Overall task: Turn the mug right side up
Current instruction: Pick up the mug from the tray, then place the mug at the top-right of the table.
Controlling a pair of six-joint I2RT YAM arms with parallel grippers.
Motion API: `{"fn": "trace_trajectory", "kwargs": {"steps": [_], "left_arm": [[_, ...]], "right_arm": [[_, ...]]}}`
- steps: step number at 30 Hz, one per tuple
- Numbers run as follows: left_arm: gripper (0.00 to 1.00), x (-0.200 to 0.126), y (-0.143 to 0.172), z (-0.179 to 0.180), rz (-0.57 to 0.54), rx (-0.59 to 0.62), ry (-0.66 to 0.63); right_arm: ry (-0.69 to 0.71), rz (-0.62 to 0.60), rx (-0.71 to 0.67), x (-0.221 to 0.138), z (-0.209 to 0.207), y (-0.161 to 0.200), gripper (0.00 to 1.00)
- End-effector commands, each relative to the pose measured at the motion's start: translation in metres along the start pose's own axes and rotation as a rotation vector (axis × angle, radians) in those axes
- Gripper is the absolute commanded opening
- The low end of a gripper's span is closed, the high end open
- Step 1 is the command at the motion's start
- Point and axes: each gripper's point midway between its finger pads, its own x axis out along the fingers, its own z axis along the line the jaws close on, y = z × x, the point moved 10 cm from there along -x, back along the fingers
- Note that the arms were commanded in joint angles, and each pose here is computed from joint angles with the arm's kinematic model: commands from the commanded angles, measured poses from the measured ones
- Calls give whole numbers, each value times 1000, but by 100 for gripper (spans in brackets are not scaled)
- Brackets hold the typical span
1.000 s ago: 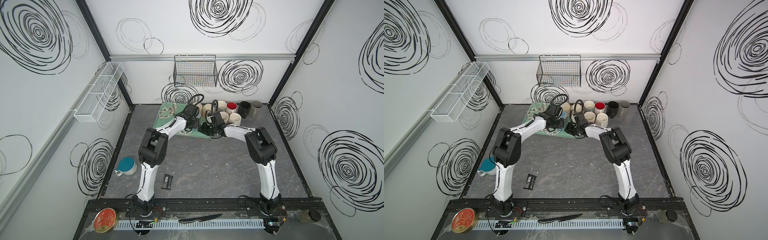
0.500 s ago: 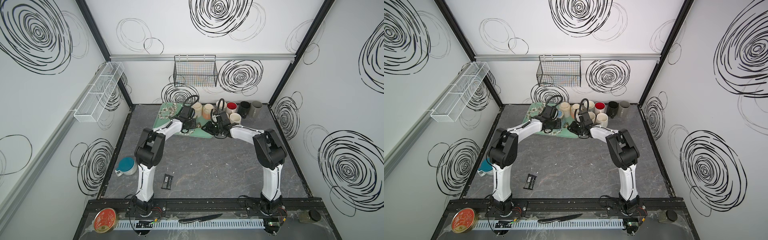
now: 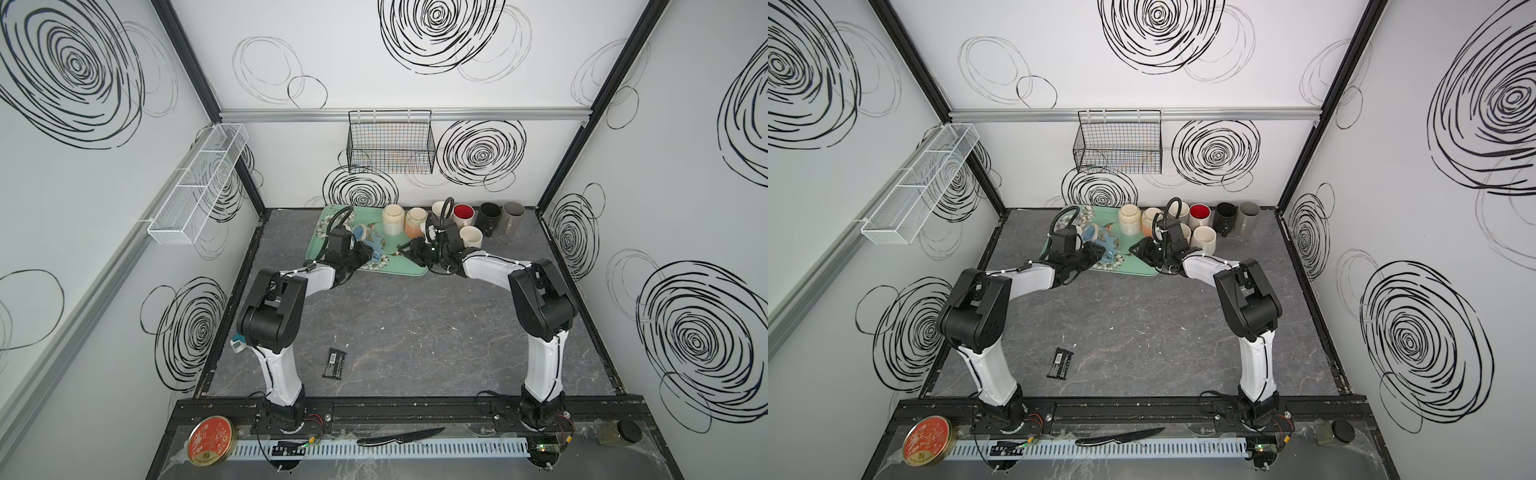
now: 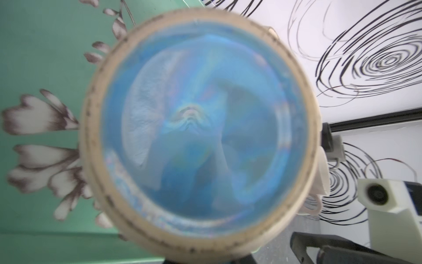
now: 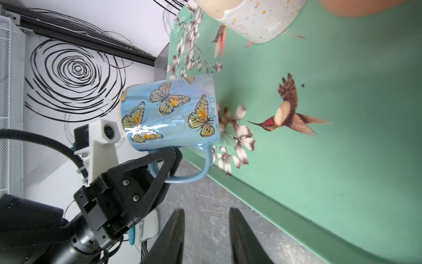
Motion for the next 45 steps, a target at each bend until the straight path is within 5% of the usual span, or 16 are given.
{"fn": "trace_trajectory", "kwargs": {"steps": [1,14,38,45], "left_arm": [[0,-38,-43,-68,-223,61,383],[0,-70,-47,-107,-257,36,659],[0,-98,-43,-147,-215,8,883],[0,-87,-32,-146,-141,-4,843]], "right_arm": [[-129,-33,-11,-16,30,-15,39],[-259,-16,-22,-25,54,-36,41],[-473,62,-4,-11,90,-55,35],[-594,83,-80,-22,111,-61,0]]}}
